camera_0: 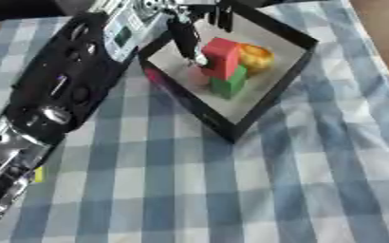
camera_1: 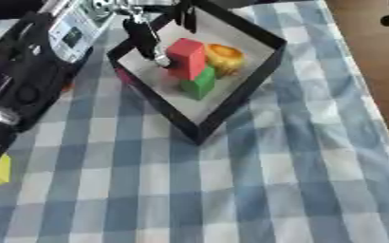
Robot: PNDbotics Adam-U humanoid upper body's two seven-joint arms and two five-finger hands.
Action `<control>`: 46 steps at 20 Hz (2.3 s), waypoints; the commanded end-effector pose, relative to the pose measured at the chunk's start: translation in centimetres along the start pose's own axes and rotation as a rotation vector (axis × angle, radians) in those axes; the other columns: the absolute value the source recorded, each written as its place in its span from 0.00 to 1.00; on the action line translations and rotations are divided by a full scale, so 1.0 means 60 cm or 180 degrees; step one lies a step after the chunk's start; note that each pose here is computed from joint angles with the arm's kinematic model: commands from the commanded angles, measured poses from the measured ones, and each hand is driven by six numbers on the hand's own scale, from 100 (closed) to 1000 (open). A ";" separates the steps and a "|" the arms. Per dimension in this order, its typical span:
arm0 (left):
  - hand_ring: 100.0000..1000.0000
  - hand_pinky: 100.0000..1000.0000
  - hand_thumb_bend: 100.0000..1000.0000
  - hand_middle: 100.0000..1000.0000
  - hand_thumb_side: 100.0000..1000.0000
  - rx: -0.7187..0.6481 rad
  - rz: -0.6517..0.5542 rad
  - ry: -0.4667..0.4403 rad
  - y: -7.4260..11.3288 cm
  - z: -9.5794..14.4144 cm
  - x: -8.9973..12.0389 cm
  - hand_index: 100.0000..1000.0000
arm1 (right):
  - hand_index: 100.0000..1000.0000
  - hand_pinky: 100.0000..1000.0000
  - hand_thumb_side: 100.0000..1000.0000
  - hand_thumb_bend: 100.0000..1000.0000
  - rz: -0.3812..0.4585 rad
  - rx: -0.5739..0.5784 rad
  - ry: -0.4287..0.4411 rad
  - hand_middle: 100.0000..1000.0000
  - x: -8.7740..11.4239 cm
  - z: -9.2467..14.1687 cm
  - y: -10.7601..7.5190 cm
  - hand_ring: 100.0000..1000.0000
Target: Pick up objects on the table and place them in the box.
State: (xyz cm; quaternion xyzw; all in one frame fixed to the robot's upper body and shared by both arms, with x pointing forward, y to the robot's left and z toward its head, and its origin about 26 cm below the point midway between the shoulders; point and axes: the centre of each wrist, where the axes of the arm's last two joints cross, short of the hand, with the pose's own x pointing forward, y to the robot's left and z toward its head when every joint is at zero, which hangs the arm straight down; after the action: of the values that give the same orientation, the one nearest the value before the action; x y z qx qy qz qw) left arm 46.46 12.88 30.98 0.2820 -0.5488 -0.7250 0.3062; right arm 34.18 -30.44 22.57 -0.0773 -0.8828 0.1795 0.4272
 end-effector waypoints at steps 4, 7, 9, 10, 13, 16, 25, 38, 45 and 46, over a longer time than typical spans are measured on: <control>0.78 0.79 0.62 0.74 0.21 0.0039 -0.0128 0.0112 -0.018 -0.018 -0.034 0.84 | 0.76 0.93 0.78 0.00 0.0058 -0.0010 -0.0080 0.78 0.013 -0.004 -0.008 0.76; 0.81 0.81 0.73 0.77 0.31 0.0275 -0.0214 0.0126 -0.005 -0.012 -0.036 0.90 | 0.76 0.93 0.79 0.00 0.0061 0.0000 -0.0051 0.78 0.010 -0.003 -0.007 0.76; 0.80 0.80 0.72 0.77 0.32 0.0480 -0.0277 0.0150 0.004 -0.003 -0.036 0.89 | 0.76 0.93 0.79 0.00 0.0067 0.0008 -0.0037 0.78 0.008 -0.002 -0.006 0.76; 0.80 0.80 0.72 0.76 0.31 0.0569 -0.0306 0.0167 0.008 0.000 -0.036 0.89 | 0.76 0.93 0.79 0.00 0.0070 0.0009 -0.0034 0.78 0.008 -0.002 -0.007 0.76; 0.80 0.80 0.70 0.76 0.30 0.0807 -0.0373 0.0211 0.025 0.017 -0.042 0.88 | 0.76 0.93 0.79 0.00 0.0077 0.0005 -0.0025 0.78 0.007 0.000 -0.008 0.76; 0.79 0.79 0.66 0.75 0.25 0.0932 -0.0382 0.0239 0.040 0.038 -0.051 0.88 | 0.76 0.93 0.79 0.00 0.0090 -0.0005 -0.0010 0.78 0.005 0.002 -0.010 0.76; 0.77 0.78 0.53 0.73 0.20 0.1251 -0.0548 0.0369 0.062 0.130 -0.079 0.85 | 0.76 0.93 0.78 0.00 0.0154 -0.0035 0.0023 0.78 0.002 0.009 -0.019 0.76; 0.77 0.78 0.57 0.73 0.28 0.0543 -0.0712 0.0577 0.011 0.279 -0.133 0.85 | 0.76 0.93 0.78 0.00 0.0253 -0.0067 0.0048 0.78 0.001 0.016 -0.029 0.77; 0.78 0.79 0.58 0.74 0.31 0.0218 -0.0498 0.0760 -0.040 0.352 -0.144 0.85 | 0.76 0.93 0.79 0.00 0.0307 -0.0115 0.0044 0.78 0.003 0.019 -0.037 0.77; 0.78 0.79 0.58 0.74 0.31 0.0176 -0.0444 0.0770 -0.049 0.357 -0.144 0.86 | 0.76 0.93 0.79 0.00 0.0311 -0.0122 0.0045 0.78 0.003 0.019 -0.038 0.77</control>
State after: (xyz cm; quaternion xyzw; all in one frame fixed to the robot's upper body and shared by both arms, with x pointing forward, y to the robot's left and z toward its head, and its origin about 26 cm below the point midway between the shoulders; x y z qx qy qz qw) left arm 36.89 32.61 31.72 0.3905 -0.5074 -0.6994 0.3178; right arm 33.56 -32.12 21.68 -0.1109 -0.8747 0.1763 0.4376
